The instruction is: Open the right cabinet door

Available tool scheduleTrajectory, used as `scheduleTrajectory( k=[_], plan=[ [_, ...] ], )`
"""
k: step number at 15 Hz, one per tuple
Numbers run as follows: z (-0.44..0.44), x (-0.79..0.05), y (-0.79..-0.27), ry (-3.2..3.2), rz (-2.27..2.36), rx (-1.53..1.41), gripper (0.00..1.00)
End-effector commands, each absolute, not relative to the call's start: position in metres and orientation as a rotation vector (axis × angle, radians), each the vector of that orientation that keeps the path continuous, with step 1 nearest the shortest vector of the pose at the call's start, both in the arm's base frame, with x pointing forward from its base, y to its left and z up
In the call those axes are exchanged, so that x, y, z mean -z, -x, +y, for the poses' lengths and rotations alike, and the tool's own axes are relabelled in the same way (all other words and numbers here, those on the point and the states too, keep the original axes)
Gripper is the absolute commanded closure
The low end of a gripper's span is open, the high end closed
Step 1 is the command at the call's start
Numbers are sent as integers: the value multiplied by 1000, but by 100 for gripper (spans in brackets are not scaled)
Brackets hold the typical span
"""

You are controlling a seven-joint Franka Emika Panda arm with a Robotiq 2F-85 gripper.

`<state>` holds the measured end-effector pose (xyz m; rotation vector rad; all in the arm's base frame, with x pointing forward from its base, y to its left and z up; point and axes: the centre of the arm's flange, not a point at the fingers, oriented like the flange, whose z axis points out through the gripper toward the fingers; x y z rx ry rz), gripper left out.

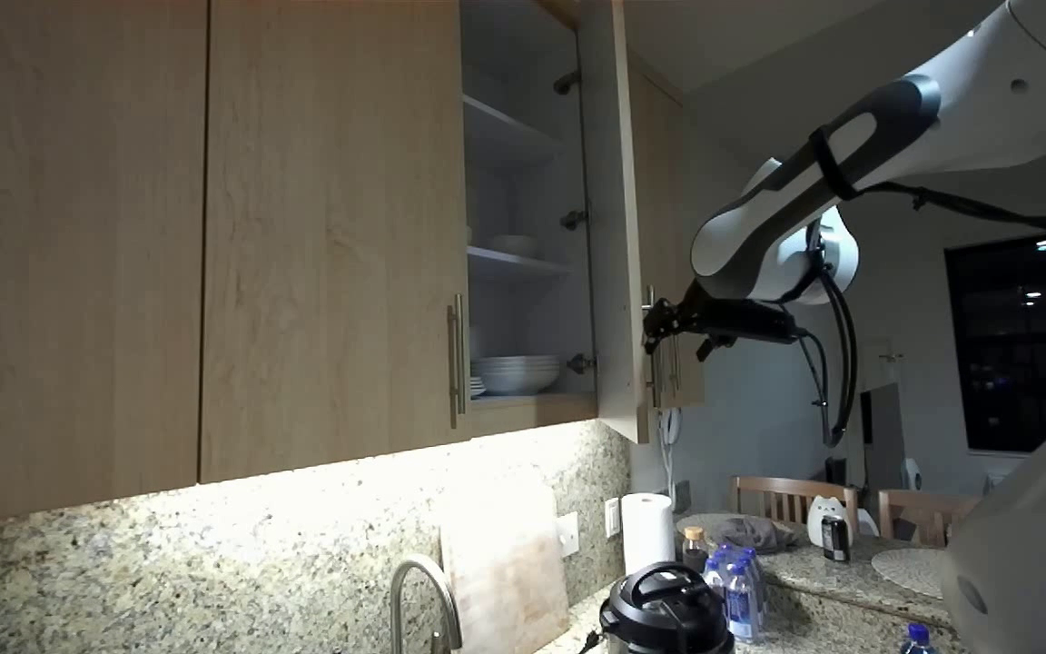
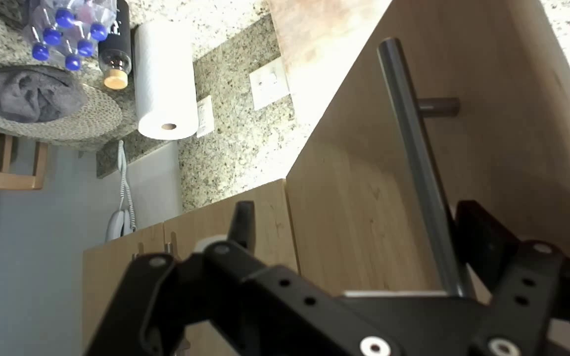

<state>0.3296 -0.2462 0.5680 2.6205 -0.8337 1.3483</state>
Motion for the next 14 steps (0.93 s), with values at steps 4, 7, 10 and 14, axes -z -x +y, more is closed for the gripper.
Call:
scheduleTrajectory(
  k=[4, 7, 10, 14],
  plan=[
    [-281, -570, -294, -2514, -1002, -1206, 0],
    [-281, -570, -275, -2446, -1032, -1149, 0],
    [-298, -570, -246, -2347, -1080, -1069, 0],
    [-289, -572, -239, -2302, -1029, -1037, 0]
  ],
)
